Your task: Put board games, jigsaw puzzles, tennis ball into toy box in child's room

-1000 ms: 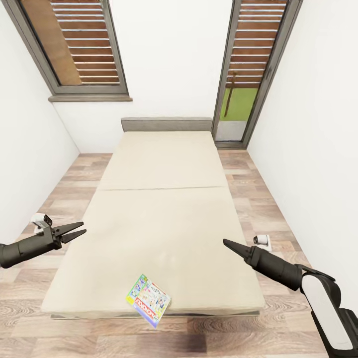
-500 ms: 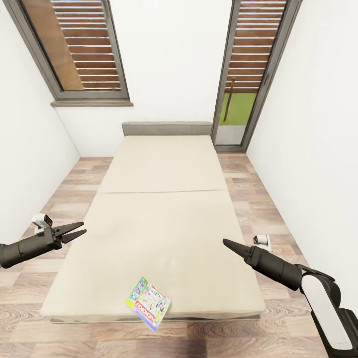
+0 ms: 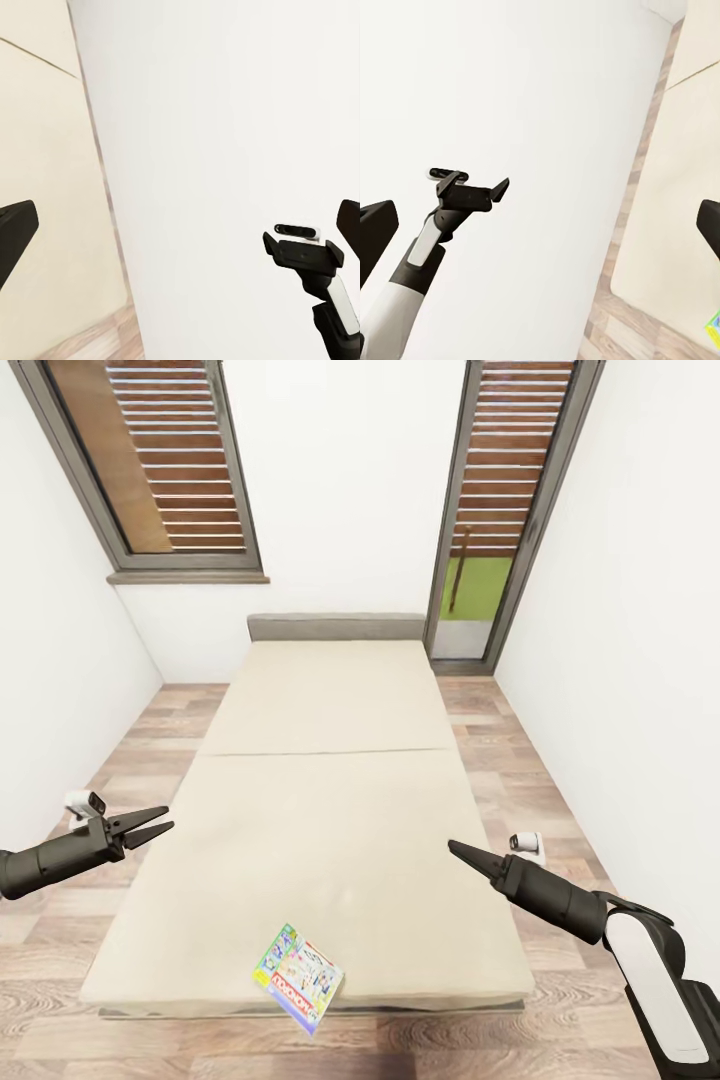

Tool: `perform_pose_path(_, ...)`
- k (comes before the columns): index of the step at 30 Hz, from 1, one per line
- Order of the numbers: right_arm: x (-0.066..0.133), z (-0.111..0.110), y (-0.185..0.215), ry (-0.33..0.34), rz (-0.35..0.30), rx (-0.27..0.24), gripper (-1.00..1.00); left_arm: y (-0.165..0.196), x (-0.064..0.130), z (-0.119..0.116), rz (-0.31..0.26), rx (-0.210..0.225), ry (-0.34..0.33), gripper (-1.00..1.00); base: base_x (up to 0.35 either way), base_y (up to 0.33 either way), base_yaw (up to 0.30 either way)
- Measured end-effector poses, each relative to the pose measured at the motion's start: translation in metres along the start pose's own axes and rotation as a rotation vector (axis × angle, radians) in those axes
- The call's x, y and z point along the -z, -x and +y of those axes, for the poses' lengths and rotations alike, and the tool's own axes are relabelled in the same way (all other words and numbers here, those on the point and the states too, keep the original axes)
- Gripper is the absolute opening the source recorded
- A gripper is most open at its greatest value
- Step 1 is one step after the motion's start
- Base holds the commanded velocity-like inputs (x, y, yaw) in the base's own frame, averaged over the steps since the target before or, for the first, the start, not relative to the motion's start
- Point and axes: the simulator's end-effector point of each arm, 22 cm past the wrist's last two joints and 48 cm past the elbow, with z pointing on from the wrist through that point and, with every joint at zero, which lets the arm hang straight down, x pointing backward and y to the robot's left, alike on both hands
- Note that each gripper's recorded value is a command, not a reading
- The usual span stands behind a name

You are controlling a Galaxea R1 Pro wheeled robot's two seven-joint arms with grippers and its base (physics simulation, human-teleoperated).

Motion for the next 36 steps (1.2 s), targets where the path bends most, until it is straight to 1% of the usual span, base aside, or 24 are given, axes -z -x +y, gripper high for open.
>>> perform_pose_path(36,0.004,0.027,0.01,0.027,-0.017,0.049,1.0,0.011,0.008,-0.03,-0.022,-0.049,-0.029,1.0,0.0,0.0,0.0)
